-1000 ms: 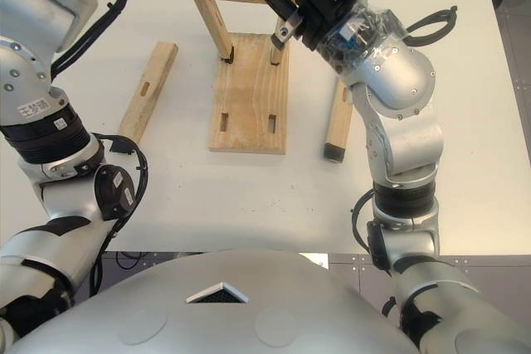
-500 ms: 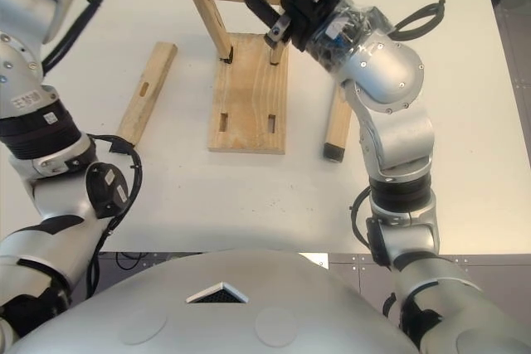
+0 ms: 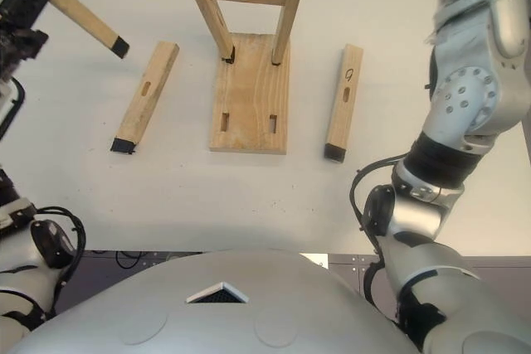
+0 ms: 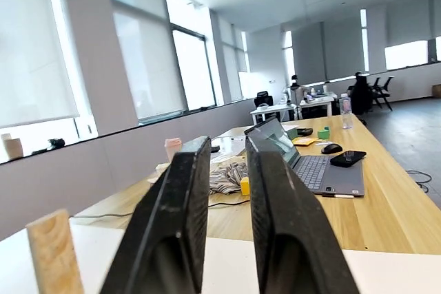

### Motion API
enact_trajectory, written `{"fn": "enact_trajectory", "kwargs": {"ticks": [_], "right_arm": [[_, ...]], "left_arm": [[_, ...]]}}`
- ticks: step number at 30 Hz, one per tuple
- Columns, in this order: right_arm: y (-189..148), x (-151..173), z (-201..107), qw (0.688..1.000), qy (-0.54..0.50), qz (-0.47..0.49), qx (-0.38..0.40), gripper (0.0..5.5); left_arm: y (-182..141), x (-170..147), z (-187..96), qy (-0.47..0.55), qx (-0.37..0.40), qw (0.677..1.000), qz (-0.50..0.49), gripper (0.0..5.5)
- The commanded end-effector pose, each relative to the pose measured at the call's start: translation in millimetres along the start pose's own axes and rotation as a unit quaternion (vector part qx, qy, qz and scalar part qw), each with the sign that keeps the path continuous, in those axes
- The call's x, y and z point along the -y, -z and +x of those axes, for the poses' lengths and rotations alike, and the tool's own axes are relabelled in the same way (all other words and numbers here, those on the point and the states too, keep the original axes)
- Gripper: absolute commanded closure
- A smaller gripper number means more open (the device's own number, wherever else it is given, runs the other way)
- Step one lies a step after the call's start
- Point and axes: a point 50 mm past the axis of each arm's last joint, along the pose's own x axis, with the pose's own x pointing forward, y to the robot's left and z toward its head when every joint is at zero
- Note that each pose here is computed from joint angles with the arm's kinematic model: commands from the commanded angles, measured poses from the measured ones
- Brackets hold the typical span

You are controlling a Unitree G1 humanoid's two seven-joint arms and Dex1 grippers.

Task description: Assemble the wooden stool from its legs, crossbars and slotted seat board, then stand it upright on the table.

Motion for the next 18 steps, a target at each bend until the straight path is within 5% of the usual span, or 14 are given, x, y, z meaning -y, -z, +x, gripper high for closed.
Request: {"fn": "enact_trajectory", "kwargs": {"ticks": [1,18], "right_arm": [[0,12,3,0.999,0.035,0.007,0.01,5.36],[12,15,2,0.999,0.034,0.002,-0.007,5.5]], "left_arm": [[27,0,-11,0.005,-0.018,1.0,-0.017,5.13],[52,-16,-13,-0.002,-0.008,0.999,-0.032,5.13]]}}
